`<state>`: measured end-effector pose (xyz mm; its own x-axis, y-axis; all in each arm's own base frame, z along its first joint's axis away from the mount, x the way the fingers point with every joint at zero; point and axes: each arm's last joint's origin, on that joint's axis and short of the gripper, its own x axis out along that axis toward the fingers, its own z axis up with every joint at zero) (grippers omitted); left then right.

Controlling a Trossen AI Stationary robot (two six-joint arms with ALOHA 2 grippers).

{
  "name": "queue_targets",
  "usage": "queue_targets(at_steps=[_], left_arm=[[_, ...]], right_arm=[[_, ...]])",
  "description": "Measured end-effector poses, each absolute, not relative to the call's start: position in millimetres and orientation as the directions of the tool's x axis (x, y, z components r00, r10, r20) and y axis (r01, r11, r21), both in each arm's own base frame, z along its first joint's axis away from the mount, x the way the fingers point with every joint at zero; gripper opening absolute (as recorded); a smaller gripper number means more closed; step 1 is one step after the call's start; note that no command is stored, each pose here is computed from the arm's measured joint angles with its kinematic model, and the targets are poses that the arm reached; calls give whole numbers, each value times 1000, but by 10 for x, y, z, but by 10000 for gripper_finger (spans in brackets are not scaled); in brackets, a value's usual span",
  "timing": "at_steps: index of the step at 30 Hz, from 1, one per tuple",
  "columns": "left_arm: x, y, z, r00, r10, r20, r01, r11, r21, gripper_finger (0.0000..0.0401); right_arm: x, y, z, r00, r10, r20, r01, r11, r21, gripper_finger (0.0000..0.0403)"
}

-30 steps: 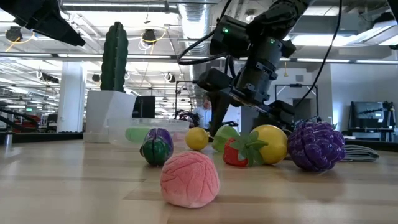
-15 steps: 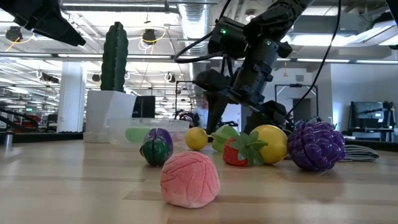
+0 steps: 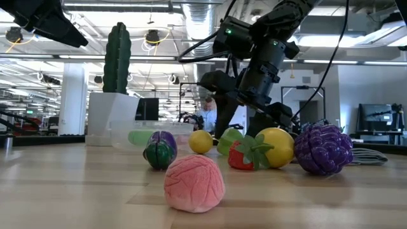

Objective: Pick and placing Produce into tupperware
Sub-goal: Put the green starfruit into the transparent container

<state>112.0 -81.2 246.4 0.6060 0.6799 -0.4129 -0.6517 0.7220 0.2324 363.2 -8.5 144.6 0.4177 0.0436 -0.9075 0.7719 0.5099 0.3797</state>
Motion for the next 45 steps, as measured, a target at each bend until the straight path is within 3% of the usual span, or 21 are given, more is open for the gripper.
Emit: queue_targets(at_steps=[7, 45], left_arm=[[1119, -812, 2464, 606, 680, -413, -652, 722, 233, 343], [1119, -812, 2465, 607, 681, -410, -651, 722, 234, 343]], right_arm=[[3632, -80, 1448, 418, 44, -907, 767, 517, 379, 287], [3629, -81, 1447, 415, 41, -909, 765, 525, 373, 285]])
